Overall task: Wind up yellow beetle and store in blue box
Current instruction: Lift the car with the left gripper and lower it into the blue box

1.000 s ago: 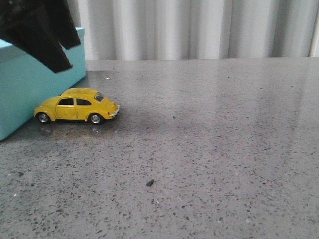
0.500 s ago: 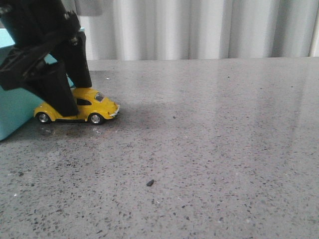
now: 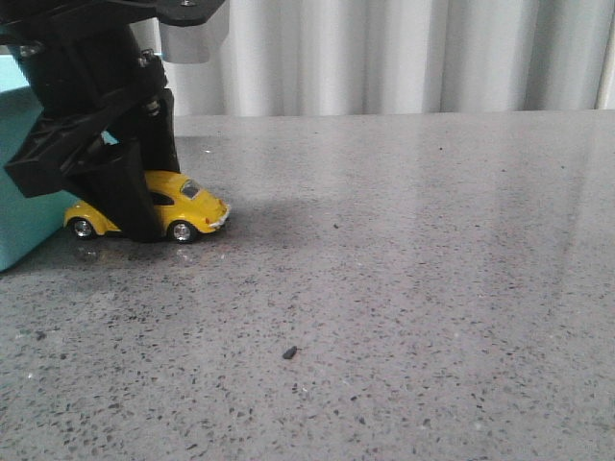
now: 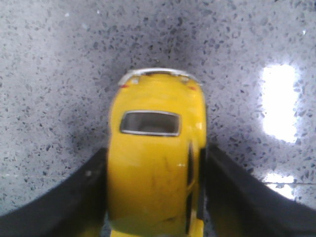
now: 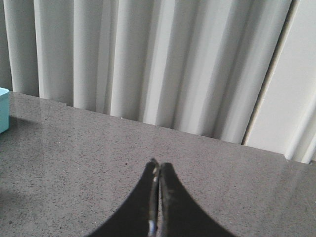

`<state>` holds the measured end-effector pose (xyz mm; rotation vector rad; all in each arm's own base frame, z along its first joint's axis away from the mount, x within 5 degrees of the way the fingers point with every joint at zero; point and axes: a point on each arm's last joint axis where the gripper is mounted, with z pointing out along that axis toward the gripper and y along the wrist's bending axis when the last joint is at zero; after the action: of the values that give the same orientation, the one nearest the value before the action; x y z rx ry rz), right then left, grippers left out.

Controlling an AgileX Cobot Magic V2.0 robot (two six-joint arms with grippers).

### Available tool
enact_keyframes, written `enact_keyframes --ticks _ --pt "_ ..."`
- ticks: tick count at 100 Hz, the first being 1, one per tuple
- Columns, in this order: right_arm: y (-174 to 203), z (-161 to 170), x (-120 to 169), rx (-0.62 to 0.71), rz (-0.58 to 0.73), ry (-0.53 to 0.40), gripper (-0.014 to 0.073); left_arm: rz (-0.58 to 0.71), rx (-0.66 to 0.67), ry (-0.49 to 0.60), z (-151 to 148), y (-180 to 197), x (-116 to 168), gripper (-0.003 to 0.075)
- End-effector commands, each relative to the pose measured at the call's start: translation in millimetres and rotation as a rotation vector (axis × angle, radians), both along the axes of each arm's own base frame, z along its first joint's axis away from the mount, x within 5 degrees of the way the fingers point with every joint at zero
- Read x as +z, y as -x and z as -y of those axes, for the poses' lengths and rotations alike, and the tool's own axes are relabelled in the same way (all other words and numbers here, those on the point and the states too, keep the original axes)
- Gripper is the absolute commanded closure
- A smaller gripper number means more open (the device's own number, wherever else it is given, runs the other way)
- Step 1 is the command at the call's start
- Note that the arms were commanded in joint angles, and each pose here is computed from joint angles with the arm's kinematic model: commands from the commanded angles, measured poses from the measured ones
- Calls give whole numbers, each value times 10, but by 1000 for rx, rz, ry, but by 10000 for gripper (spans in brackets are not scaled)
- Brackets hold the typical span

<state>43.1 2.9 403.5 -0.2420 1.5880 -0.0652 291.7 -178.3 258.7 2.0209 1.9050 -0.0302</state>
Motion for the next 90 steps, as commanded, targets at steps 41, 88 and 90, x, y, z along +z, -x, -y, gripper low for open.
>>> enact_keyframes --ticks 41,88,90 --pt "15 -5 132 16 90 5 646 270 9 241 69 29 1051 741" --pt "22 -4 142 17 102 4 646 365 438 275 -635 -163 1597 741" --pt "27 -4 143 17 104 4 646 365 495 288 -727 -193 1608 741"
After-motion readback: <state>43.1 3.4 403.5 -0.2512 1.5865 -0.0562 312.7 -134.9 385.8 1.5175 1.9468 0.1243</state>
